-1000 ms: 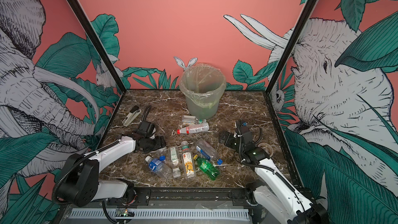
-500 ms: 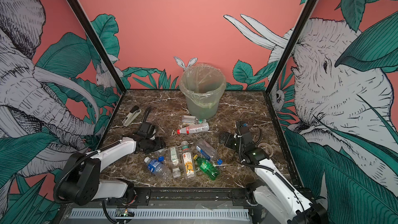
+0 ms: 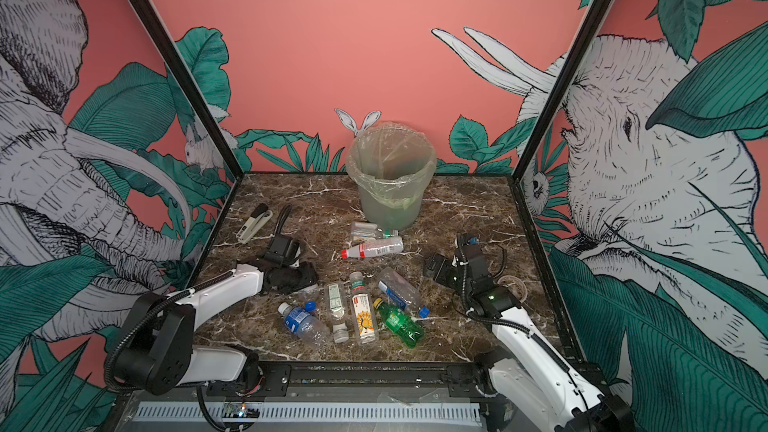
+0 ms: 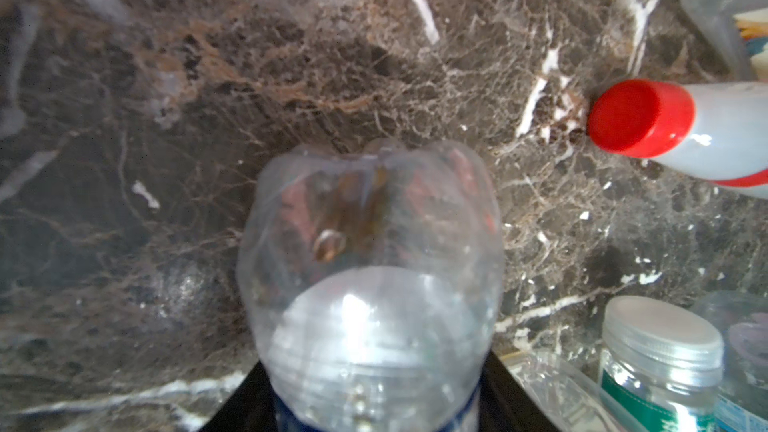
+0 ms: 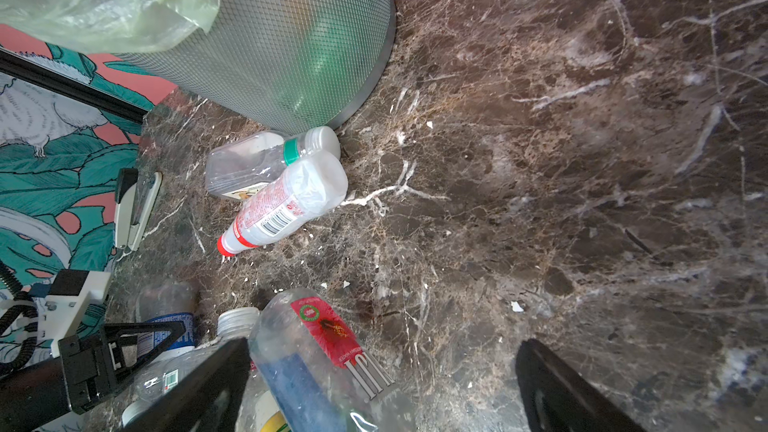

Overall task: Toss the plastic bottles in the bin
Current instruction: 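Close the left gripper around the clear blue-label water bottle, then lift the blue-label bottle with the left gripper toward the bin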

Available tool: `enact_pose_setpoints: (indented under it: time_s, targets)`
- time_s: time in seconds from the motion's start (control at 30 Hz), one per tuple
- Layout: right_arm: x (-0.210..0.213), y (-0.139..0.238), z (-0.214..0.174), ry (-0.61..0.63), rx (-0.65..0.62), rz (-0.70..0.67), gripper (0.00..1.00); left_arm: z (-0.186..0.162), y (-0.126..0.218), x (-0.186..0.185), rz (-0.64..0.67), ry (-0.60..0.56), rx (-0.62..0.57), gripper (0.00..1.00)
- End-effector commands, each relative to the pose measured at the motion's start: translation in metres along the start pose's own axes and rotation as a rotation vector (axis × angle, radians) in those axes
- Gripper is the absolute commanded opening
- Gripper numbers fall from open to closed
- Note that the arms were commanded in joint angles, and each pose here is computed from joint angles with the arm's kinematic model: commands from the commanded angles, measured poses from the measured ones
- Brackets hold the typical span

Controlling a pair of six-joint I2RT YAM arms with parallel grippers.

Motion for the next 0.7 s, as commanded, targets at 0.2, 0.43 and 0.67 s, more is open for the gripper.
enact_pose_setpoints:
  time_s: [0.2, 0.43, 0.67]
  targets:
    - [-0.005, 0.005, 0.000, -0.019, -0.019, -0.009, 0.99, 0.021, 0.013, -0.014, -0.047, -0.001, -0.078, 0.55]
    - [-0.006, 0.009, 0.001, -0.023, -0.027, -0.008, 0.99, 0.046, 0.028, -0.030, -0.089, -0.019, -0.144, 0.55]
    - [-0.008, 0.008, 0.001, -0.036, -0.031, -0.019, 0.99, 0.064, 0.042, -0.049, -0.193, -0.028, -0.201, 0.51]
Point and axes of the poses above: each gripper's point midway between its finger pads, its own y axis back along the fingers, its own x axis along the line the jaws close on, z = x × y, the point moved 4 cm from there along y, back along the fingers, and after that the axes turned 10 degrees about -y, right-handed, at the moved point
